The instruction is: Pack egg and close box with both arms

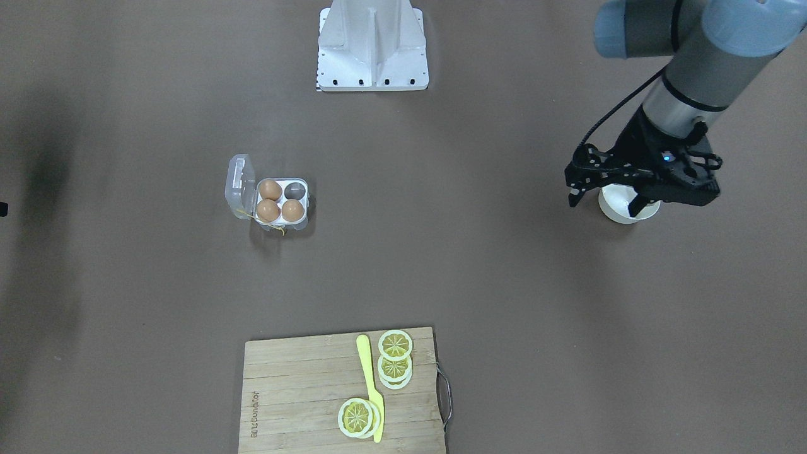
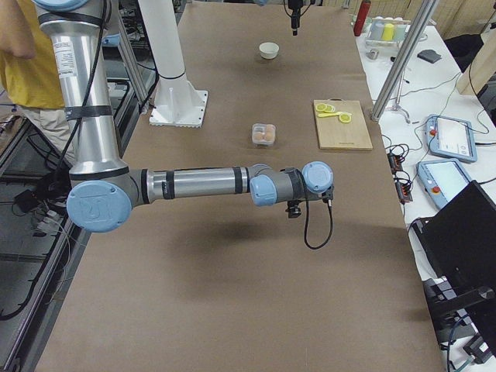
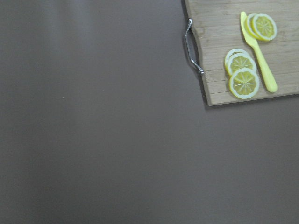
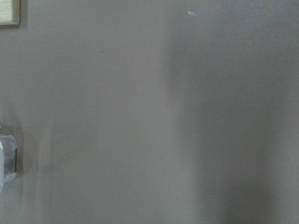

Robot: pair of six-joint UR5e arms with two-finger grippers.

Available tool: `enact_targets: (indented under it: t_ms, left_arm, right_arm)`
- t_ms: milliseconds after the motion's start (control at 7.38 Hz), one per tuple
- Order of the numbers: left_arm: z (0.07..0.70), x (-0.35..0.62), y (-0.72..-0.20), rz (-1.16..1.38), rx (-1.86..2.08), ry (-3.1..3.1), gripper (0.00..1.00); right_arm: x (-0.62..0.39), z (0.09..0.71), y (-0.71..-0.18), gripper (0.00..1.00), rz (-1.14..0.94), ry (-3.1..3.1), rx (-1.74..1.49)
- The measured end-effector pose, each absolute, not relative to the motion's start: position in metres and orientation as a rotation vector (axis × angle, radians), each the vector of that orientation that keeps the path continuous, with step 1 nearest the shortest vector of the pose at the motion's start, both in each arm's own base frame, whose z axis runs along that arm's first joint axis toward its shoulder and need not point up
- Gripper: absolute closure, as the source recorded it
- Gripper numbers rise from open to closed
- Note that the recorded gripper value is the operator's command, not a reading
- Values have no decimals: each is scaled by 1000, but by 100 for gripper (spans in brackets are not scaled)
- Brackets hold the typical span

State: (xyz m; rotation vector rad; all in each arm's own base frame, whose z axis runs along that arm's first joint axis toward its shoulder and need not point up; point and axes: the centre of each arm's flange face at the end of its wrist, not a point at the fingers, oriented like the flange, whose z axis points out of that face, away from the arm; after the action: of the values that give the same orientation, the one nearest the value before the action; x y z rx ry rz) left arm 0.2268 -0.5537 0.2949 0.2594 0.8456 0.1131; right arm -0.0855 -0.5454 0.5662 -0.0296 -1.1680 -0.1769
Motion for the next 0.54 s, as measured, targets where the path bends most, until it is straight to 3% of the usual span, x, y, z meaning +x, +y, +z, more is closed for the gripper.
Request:
enact_targets:
  t_ms: [271, 407, 542]
  left_arm:
    - [355, 155, -559, 171, 272, 803, 3]
    - [383, 118, -559, 195, 272, 800, 3]
    - [408, 86, -558, 212, 274, 796, 3]
  right_arm:
    - [-110, 538, -556, 48, -208, -1198, -14]
    - [-130, 523, -561, 69, -238, -1209, -16]
    - [-155, 508, -566, 76, -272, -1218, -26]
